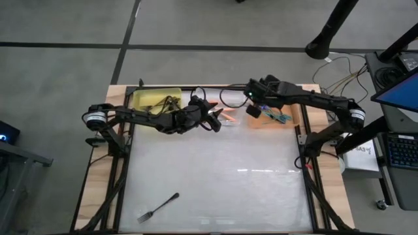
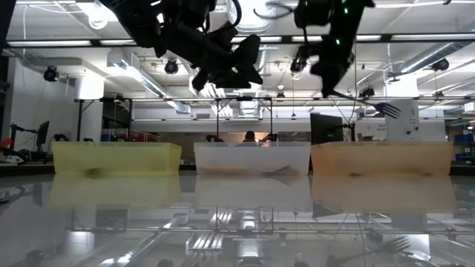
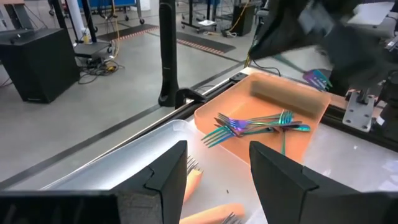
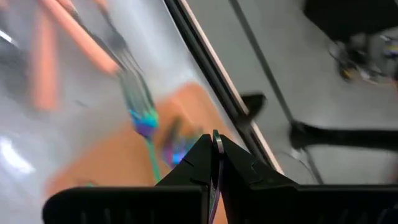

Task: Sort silverware by color (type)
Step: Put the iridescent fork into the orange bin, then put the black fork into the yellow bin

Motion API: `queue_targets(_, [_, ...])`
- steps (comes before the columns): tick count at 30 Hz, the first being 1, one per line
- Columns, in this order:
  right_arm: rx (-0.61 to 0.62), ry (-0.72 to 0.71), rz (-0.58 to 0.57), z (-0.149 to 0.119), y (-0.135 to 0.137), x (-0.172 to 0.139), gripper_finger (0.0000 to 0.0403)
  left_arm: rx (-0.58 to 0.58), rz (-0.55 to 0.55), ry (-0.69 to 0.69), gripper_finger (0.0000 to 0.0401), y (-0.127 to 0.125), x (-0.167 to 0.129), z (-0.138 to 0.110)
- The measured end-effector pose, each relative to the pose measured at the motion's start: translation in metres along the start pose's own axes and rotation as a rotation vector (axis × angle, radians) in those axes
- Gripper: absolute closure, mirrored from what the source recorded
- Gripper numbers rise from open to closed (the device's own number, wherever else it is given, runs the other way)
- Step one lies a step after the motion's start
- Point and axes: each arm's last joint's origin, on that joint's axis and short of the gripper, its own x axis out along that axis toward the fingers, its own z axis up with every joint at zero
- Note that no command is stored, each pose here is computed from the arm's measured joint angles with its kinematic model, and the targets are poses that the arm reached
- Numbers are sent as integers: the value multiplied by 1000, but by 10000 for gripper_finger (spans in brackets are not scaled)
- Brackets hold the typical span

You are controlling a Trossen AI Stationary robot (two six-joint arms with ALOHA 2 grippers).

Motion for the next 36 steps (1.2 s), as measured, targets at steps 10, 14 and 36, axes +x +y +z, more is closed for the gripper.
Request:
queue_targets(10, [-29,167,-89,-45,4,59,394,8,-21,45,246,-9,-5,-6])
queue_targets(14, [-19,193,-96,-55,4,71,394,9,-32,56,246,-13,-8,-8])
queue_targets(36, [164,96,183,-23,-6,43,287,-31,-392,848,246,-23,-98,-29])
